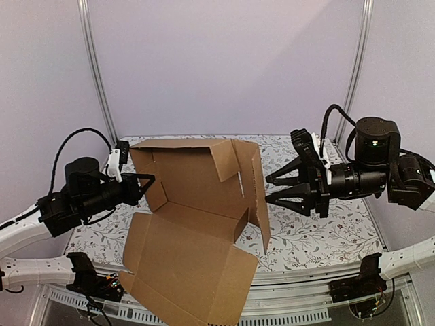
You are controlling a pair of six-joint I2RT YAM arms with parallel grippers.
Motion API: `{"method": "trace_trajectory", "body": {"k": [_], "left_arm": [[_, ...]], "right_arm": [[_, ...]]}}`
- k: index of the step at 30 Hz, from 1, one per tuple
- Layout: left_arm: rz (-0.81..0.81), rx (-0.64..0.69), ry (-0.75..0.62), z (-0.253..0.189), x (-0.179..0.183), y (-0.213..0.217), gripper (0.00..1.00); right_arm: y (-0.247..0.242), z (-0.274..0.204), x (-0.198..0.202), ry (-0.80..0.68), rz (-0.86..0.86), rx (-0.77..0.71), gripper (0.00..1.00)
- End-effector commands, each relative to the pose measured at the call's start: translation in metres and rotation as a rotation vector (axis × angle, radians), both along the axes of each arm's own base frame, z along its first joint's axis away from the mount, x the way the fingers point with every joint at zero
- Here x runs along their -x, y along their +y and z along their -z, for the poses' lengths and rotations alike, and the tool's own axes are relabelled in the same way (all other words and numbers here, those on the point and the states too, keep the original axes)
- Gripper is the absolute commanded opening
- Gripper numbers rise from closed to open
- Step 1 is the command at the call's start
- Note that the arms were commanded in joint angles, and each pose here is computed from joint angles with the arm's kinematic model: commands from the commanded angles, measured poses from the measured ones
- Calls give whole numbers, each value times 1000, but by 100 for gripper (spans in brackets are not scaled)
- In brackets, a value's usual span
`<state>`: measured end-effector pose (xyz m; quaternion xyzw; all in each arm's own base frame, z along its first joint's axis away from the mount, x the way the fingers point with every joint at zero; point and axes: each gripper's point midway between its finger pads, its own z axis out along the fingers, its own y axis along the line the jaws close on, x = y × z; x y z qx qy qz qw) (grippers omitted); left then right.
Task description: Fold the paper box
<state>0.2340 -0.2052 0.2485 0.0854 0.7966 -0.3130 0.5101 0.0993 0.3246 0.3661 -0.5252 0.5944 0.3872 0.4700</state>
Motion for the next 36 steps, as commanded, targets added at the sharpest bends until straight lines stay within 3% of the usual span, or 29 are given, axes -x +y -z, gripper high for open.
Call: {"method": "trace_trajectory", "body": {"k": [1,14,20,30,36], "left_arm": [[-39,-1,-14,-9,-7,5,0],[-132,-73,41,11,-17,17,0],[-215,-106,84,21,-22,29,0],[-326,-137,151,43,-29,41,0],[-369,-165,162,52,-33,41,0]], "right_arm": [[10,-13,5,30,-49,-47,42],[49,27,-24,78,18,32,44],[61,46,-56,84,169,67,45],[63,86,-127,100,577,137,50],[69,100,-147,101,678,130,50]]}}
